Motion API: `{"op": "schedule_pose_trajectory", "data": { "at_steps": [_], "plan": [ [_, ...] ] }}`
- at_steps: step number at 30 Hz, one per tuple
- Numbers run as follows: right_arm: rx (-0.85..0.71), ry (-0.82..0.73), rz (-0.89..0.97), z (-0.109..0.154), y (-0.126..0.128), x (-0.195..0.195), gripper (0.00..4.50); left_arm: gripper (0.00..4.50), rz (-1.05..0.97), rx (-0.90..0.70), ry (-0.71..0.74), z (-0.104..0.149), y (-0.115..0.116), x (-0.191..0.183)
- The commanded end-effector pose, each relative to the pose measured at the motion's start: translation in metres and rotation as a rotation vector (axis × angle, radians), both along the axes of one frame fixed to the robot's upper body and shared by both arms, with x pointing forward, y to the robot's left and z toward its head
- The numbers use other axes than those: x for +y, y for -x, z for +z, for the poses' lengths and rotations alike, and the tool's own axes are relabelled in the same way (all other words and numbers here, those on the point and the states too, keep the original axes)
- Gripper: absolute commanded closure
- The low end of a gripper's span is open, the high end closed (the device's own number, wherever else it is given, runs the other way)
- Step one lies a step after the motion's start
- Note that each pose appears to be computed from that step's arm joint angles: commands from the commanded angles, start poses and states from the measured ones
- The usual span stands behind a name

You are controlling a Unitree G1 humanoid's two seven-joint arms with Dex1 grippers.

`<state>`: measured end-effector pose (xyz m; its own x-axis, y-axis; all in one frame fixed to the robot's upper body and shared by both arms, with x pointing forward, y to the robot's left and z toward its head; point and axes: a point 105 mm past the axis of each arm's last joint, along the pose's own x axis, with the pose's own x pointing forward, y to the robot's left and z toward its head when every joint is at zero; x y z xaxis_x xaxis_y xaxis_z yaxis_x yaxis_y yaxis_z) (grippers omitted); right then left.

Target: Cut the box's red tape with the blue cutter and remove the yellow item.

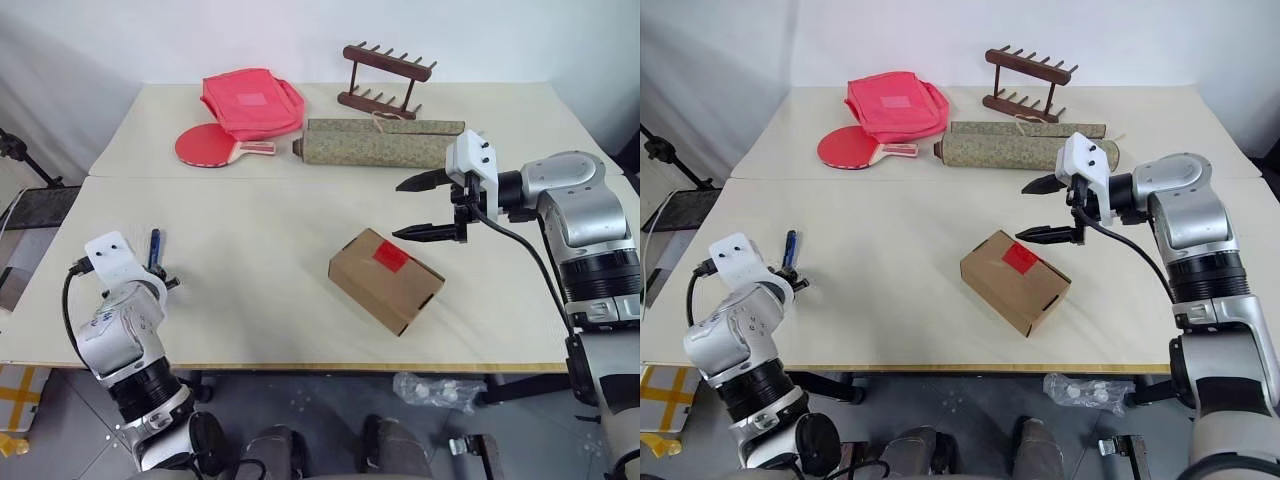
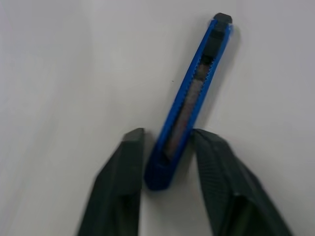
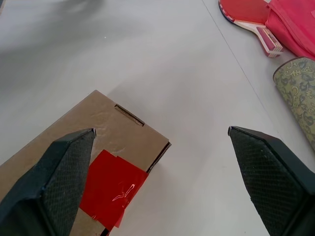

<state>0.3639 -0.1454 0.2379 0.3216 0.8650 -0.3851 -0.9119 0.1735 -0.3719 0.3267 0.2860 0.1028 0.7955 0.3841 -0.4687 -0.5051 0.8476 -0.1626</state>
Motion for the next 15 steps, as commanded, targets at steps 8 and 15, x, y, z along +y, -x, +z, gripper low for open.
{"op": "schedule_pose_trajectory", "data": {
  "at_steps": [8, 15],
  "plan": [
    [-0.057, -0.021, -0.003, 0.017, 0.002, -0.001, 0.0, 3.1, -0.153, 0.102, 0.04, -0.022, -0.003, -0.024],
    [-0.058, -0.03, 0.005, 0.017, 0.005, 0.001, 0.0, 3.94, -0.171, 0.124, 0.012, -0.02, 0.001, -0.018]
  ]
}}
